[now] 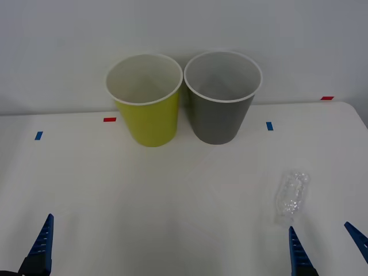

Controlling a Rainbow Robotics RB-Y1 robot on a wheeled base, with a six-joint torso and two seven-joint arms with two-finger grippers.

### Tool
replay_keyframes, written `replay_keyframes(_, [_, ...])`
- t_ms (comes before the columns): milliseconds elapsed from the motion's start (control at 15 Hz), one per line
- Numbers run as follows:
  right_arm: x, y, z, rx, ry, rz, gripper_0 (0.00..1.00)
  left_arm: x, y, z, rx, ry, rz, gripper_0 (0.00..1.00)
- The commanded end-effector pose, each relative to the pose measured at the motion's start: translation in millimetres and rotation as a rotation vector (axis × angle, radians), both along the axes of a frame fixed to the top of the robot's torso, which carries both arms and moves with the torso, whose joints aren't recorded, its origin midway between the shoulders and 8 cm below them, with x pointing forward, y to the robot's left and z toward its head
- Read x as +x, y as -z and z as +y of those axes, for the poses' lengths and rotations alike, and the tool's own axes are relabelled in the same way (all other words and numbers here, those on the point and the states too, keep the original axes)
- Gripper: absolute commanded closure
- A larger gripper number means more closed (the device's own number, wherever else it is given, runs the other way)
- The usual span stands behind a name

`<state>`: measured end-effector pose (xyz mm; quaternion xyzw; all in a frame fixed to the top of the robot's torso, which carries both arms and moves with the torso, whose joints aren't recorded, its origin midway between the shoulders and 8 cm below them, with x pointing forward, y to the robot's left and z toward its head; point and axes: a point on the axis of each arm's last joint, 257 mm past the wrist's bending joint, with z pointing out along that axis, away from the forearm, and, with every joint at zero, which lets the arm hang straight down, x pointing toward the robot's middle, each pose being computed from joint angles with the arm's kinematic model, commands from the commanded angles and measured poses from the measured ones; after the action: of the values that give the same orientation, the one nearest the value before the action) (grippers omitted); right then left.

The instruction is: Put cans in the gray bin and PET bottles in the light green bin.

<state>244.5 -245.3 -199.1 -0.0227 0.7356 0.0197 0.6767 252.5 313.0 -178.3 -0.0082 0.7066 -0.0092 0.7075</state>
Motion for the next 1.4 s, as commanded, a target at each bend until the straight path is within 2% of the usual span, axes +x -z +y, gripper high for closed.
replay_keyframes(67, [0.0, 0.0, 0.0, 0.000, 0.000, 0.000, 0.00, 0.0, 0.0, 0.0, 0.000, 0.000, 0.000, 0.00])
replay_keyframes(1133, [0.0, 0.0, 0.0, 0.000, 0.000, 0.000, 0.00, 0.0, 0.0, 0.0, 0.000, 0.000, 0.000, 0.00])
replay_keyframes(1200, [-2.9, 25.2, -1.9, 0.006, 0.013, 0.053, 0.00, 0.0, 0.0, 0.0, 0.000, 0.000, 0.000, 0.00])
replay_keyframes(1267, [-4.7, 31.3, -3.0, 0.008, 0.021, 0.063, 0.00, 0.0, 0.0, 0.0, 0.000, 0.000, 0.000, 0.00])
replay_keyframes(1400, [-6.8, 23.9, 4.5, 0.021, 0.011, 0.039, 0.00, 0.0, 0.0, 0.0, 0.000, 0.000, 0.000, 0.00])
